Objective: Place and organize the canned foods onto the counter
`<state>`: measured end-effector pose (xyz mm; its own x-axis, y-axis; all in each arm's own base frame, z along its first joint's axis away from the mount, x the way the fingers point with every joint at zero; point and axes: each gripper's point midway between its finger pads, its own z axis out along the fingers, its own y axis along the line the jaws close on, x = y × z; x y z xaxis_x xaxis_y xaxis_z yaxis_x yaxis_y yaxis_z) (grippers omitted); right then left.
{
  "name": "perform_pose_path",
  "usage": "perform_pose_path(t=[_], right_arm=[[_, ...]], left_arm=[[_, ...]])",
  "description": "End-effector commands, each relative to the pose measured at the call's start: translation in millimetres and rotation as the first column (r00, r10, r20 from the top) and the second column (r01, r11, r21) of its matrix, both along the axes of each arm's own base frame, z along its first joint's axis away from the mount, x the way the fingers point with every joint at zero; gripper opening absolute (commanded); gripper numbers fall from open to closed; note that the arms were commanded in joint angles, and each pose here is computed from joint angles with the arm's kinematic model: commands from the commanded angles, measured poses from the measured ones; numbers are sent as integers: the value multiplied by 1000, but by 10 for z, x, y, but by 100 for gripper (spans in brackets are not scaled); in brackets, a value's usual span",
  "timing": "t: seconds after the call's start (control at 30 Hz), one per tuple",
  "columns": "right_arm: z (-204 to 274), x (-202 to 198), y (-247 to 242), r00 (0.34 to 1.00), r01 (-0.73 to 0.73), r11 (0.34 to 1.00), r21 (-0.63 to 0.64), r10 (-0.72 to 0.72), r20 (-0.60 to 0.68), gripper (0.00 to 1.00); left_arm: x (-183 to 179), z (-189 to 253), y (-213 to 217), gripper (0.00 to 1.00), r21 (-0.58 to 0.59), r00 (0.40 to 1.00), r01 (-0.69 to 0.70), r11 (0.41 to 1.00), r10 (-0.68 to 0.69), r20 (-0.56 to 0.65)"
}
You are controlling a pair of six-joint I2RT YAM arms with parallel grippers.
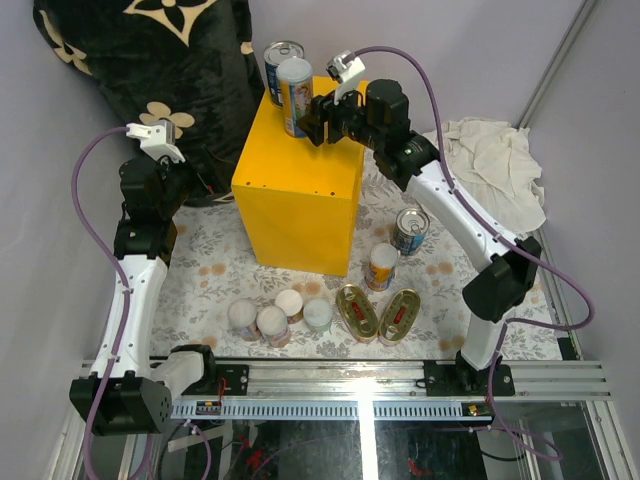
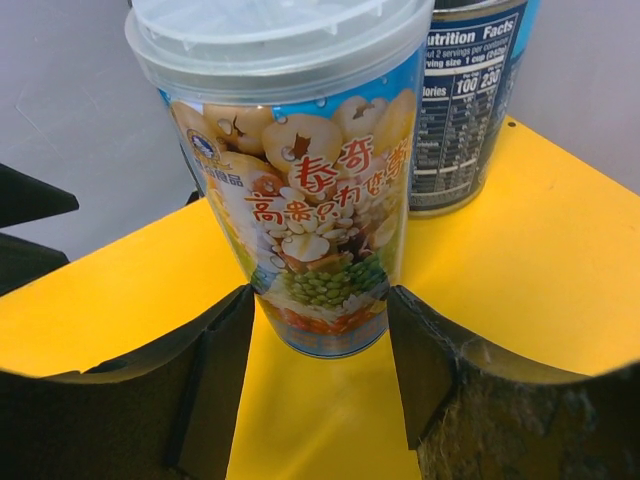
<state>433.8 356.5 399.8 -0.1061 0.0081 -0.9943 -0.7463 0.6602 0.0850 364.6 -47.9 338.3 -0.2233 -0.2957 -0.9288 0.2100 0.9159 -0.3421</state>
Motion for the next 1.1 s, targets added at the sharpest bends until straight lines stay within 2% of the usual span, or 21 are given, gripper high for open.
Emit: perform_pose_path(t=[0.0,0.53,1.07], right_arm=[[195,46,123,999,-43,998,53,42,34,61],[42,301,310,998,-51,998,43,50,24,61],[-9,166,434,987,-159,986,51,157,28,63]], left_arm=[[30,0,47,100,24,1000,-10,1000,10,7],[26,-14,113,100,22,1000,-27,999,27,4],[54,-49,126,100,0,1000,-19,1000,19,-6]])
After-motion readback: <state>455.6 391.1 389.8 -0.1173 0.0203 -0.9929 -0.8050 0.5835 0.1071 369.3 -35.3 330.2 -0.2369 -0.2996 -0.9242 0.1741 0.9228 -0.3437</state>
